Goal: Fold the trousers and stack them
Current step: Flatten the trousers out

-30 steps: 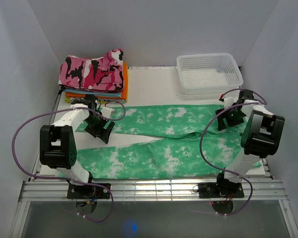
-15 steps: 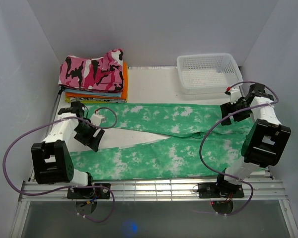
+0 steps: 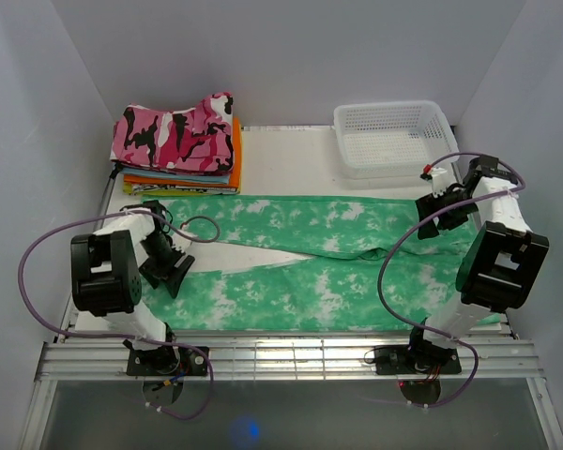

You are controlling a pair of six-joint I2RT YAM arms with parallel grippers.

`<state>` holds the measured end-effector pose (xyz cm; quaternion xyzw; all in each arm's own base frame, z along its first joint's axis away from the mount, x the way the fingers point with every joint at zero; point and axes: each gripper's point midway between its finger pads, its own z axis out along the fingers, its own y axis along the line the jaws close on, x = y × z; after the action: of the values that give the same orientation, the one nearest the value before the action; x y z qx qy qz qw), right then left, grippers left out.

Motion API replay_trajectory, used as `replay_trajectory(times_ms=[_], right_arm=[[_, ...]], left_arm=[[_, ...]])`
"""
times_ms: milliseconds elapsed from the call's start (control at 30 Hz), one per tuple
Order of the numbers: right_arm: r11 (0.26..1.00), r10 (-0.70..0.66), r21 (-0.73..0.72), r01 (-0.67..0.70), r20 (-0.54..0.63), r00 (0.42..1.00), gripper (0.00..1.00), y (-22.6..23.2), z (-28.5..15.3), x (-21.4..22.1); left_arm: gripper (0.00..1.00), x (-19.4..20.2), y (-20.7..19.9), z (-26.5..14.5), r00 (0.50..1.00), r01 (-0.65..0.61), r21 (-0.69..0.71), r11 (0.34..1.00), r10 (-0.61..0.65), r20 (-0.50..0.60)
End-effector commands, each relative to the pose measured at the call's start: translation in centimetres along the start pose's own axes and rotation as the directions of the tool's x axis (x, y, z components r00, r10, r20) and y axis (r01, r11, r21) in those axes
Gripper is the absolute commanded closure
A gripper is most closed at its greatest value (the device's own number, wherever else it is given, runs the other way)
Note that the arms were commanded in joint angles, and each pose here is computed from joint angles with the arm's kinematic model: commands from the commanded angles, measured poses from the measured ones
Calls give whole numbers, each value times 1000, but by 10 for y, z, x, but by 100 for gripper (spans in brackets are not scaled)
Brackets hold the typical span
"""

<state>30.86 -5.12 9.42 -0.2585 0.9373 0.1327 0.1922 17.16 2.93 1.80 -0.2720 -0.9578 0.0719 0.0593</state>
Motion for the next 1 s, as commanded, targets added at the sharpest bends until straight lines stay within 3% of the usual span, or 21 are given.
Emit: replay_trajectory(times_ms=[0, 167, 300, 333, 433, 633, 800, 967], right_arm=[[1000, -16, -18, 17, 41, 999, 24, -9, -8, -30], [999, -29, -28, 31, 52, 998, 26, -7, -2, -50], [997, -63, -34, 66, 72, 995, 27, 9, 9, -70], [997, -76, -19, 78, 81, 994, 27, 8, 12, -75], [995, -93, -11, 95, 80, 992, 28, 15, 29, -86], [993, -117, -23, 117, 2, 993, 32, 27, 68, -85], [981, -192, -54, 188, -81, 978, 34, 44, 98, -60], [968, -241, -102, 229, -131, 962, 39, 60, 106, -34]], left_arm=[[21, -86, 71, -14, 979, 20, -175, 984, 16, 202], [21, -104, 71, -40, 965, -43, -159, 986, 83, 250], [20, -141, 70, -87, 897, -78, -185, 980, 150, 417], [20, -161, 74, -105, 858, -80, -206, 975, 172, 484], [21, -193, 82, -119, 817, -51, -190, 980, 150, 557], [23, -223, 94, -85, 825, -29, -165, 986, 117, 553], [24, -202, 95, -43, 875, -24, -169, 985, 102, 473], [27, -166, 83, -35, 900, -80, -198, 977, 156, 406]])
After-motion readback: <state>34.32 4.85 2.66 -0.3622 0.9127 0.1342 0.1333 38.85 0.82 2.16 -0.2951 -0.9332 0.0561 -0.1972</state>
